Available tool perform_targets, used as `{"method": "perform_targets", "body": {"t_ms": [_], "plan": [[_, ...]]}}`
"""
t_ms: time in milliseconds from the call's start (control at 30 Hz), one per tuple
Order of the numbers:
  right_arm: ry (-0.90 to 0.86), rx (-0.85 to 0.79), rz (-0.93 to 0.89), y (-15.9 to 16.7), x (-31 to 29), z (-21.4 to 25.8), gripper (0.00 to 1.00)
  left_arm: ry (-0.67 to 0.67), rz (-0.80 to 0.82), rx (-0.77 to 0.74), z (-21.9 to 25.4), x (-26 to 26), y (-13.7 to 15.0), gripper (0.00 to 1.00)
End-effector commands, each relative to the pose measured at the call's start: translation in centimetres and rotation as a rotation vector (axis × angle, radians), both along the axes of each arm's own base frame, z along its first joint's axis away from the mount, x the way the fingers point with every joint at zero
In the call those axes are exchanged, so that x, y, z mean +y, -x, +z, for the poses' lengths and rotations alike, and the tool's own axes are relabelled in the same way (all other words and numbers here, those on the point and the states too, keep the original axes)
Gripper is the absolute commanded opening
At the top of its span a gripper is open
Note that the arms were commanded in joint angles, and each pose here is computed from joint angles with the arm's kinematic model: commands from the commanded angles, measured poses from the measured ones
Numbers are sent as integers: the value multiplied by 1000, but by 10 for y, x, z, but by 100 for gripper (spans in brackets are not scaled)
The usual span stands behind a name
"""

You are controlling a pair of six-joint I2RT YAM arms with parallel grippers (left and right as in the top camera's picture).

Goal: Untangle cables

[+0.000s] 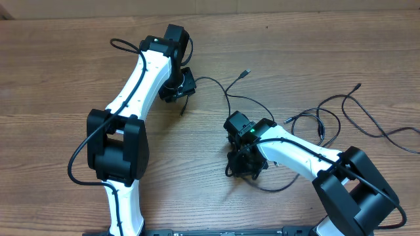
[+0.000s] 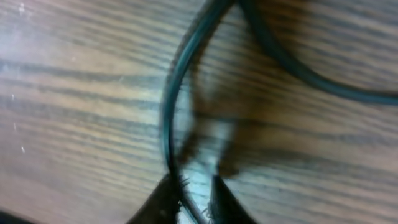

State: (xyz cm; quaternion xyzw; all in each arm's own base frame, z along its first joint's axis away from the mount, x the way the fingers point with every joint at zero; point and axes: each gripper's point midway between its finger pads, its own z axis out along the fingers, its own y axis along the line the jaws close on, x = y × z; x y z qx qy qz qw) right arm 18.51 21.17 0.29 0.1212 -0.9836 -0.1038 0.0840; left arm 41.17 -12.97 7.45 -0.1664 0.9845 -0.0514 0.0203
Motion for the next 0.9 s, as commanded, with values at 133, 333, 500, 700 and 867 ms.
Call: {"method": "perform_targets", "body": {"t_ms": [133, 333, 500, 700, 867], "plan": [[-46, 34, 13, 2, 13, 16, 4, -2, -15, 14, -6, -3, 3, 44], [-269, 43, 172, -6, 56, 73, 4, -3, -16, 15, -6, -3, 3, 44], [-337, -54, 265, -21, 69, 132, 4, -6, -16, 17, -6, -2, 4, 44], [-256, -238, 276, -45, 55, 187, 4, -6, -16, 17, -6, -2, 4, 45], [-127, -397, 218, -70, 30, 209, 4, -6, -15, 17, -6, -2, 4, 45]]}}
